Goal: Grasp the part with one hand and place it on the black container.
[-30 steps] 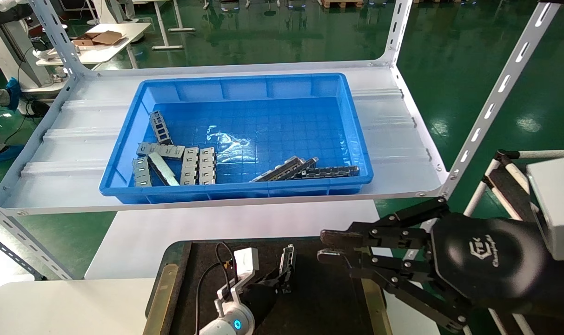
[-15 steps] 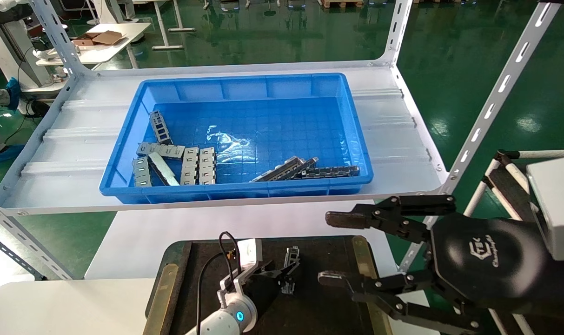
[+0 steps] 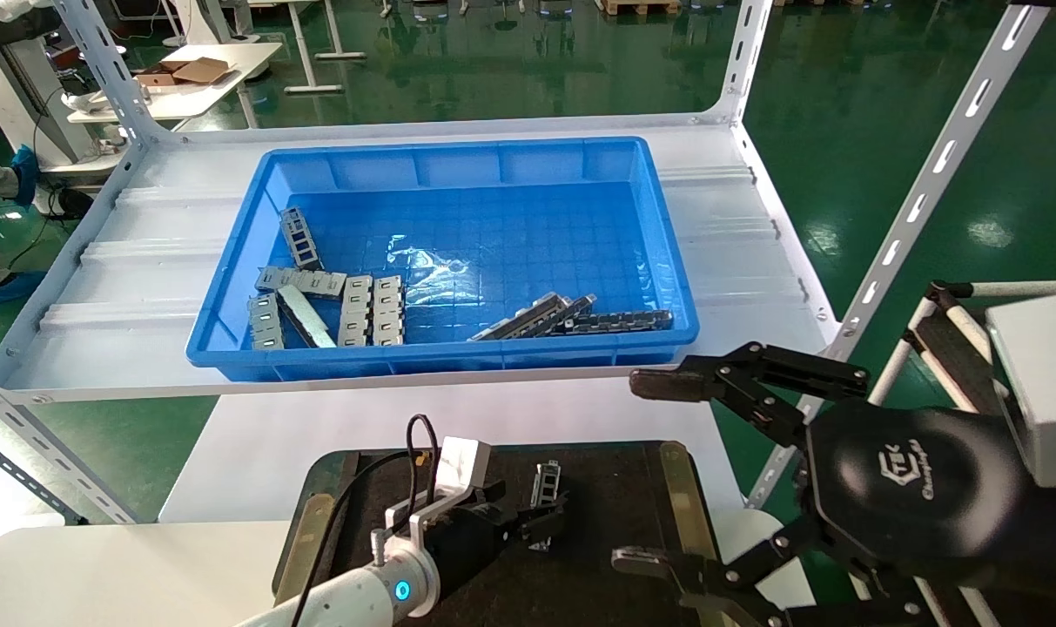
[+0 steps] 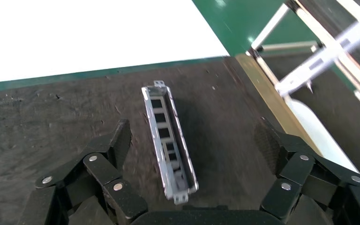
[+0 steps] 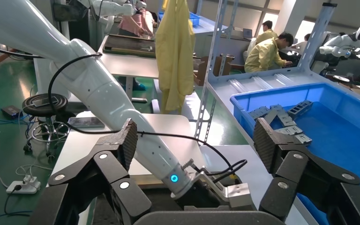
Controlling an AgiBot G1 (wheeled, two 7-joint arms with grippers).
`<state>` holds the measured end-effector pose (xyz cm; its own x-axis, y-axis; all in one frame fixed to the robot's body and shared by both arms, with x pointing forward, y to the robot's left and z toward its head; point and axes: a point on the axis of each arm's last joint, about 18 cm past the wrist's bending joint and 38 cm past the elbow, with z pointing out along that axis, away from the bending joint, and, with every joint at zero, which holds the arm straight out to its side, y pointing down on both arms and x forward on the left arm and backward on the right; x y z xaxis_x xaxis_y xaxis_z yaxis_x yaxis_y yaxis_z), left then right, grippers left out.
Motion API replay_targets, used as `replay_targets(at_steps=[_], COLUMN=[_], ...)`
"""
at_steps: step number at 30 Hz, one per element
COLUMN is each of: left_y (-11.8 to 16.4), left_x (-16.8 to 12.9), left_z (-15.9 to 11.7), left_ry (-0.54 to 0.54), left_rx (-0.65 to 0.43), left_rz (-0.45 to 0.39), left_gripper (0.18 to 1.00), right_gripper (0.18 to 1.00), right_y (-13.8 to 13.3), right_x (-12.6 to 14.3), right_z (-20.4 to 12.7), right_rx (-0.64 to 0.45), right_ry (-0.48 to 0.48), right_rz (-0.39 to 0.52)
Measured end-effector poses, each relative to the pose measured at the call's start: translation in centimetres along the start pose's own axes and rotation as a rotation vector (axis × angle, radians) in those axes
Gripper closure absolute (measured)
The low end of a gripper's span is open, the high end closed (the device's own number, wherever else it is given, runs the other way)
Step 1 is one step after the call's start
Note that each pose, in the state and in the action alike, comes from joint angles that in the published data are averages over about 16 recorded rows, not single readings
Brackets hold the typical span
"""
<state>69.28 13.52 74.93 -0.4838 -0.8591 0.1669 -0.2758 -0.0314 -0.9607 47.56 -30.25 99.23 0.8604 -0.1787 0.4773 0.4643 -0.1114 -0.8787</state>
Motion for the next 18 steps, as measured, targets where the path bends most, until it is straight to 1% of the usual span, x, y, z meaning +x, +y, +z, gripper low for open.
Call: replay_targets(at_steps=[5, 10, 18], left_y=[-0.5, -1.2, -2.6], left_x=[-0.6, -1.1, -2.2], left_z=[-2.4, -4.9, -8.7], left_ry=[0.059, 0.106, 0.153], left_rx=[-0.022, -0.031, -0.024], left_rz=[0.093, 0.189, 0.322], left_gripper=[0.232, 0.199, 0.185], right_gripper=[0.290, 0.231, 0.190], right_y=[0.0, 0.0, 0.0], right_x=[0.0, 0.0, 0.0], right_z=[0.0, 0.0, 0.0], right_rx=[0.000, 0.000, 0.000], right_ry=[0.000, 0.000, 0.000], right_rz=[0.000, 0.000, 0.000])
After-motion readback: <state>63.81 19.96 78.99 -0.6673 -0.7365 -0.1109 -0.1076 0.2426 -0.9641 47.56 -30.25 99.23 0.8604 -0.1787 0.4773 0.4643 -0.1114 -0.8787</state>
